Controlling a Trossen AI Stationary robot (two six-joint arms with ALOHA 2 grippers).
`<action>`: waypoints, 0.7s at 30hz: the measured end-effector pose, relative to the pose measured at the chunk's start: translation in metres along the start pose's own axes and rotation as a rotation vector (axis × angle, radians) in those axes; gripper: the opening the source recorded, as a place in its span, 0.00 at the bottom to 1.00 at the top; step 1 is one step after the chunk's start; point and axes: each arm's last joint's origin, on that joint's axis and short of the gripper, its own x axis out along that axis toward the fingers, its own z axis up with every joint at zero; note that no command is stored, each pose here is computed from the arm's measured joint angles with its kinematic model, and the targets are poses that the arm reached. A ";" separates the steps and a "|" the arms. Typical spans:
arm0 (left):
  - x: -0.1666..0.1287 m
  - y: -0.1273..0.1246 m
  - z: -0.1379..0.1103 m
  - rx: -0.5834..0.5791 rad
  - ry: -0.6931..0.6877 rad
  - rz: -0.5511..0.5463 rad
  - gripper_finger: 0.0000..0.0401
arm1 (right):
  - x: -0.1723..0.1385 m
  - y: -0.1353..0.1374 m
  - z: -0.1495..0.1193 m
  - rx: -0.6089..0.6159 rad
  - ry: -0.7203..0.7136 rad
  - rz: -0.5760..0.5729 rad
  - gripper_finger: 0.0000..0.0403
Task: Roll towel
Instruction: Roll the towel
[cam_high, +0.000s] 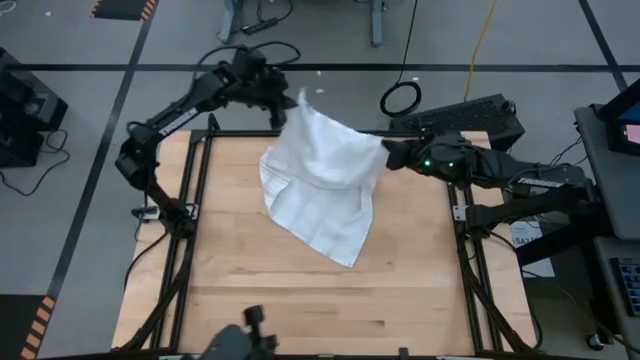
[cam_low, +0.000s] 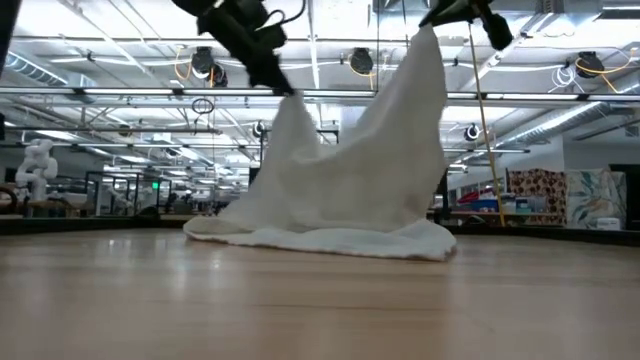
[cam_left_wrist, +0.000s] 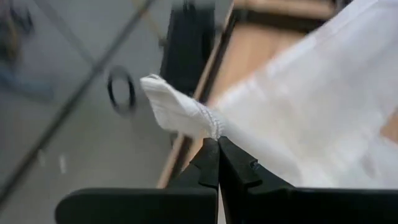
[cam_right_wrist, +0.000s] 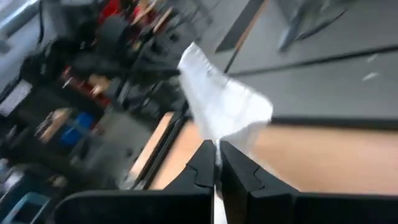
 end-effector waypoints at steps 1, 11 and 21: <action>0.008 0.001 0.005 0.033 -0.052 0.012 0.00 | -0.002 -0.002 0.002 -0.009 -0.025 -0.019 0.00; 0.073 0.028 -0.006 -0.210 -0.117 0.106 0.07 | -0.021 -0.019 0.017 -0.042 -0.155 -0.161 0.00; 0.056 -0.007 -0.078 -0.415 0.691 -0.071 0.57 | -0.017 -0.025 0.014 -0.054 -0.130 -0.219 0.00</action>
